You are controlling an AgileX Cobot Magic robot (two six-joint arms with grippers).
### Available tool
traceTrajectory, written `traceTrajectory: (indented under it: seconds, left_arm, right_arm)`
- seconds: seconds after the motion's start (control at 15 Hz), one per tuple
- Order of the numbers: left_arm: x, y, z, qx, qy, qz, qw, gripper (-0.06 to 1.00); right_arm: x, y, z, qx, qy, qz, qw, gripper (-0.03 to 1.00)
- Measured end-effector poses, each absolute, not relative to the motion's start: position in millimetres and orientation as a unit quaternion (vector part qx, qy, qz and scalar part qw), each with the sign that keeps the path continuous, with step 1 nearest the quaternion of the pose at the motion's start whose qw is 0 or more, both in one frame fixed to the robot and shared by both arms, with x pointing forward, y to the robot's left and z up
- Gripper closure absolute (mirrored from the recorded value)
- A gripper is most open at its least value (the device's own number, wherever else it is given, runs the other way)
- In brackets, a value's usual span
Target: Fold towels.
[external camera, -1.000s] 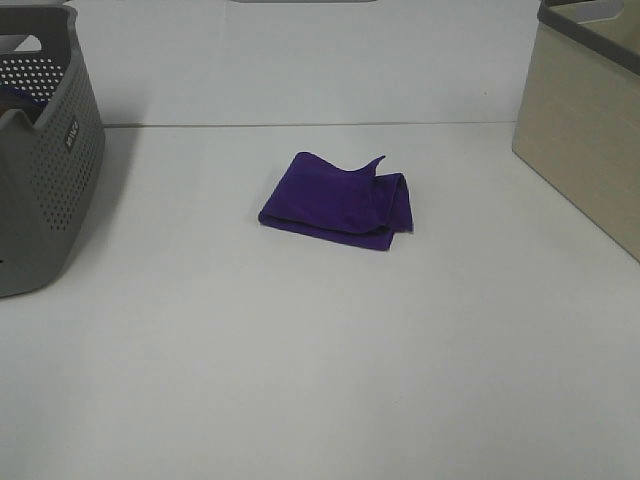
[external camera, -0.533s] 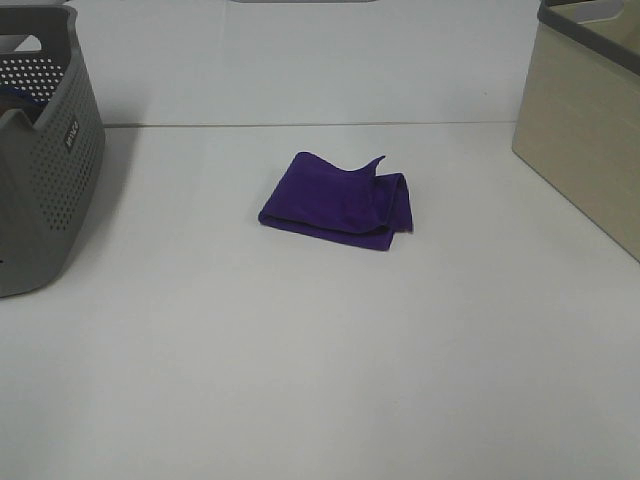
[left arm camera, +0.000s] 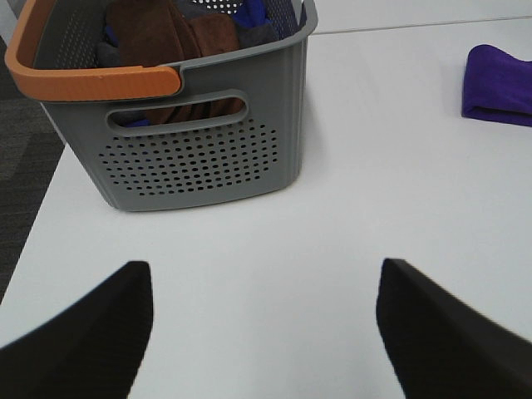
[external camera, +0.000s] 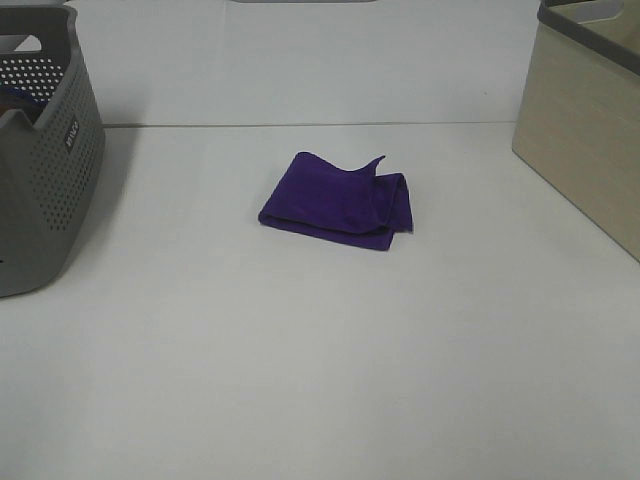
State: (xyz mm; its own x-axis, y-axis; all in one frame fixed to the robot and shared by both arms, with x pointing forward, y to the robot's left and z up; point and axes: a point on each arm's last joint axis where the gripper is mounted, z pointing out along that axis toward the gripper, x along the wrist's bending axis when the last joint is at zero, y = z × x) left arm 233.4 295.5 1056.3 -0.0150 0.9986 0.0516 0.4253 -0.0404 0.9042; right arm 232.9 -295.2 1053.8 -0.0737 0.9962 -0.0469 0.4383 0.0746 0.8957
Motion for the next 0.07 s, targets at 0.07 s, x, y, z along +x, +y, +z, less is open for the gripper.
traceTrajectory:
  seconds: [0.07]
  left_arm:
    - [233.4,295.4,1056.3,0.602,0.591,0.397,0.361,0.25]
  right_arm:
    - [232.9,-295.2,1053.8,0.569,0.631,0.373,0.374,0.12]
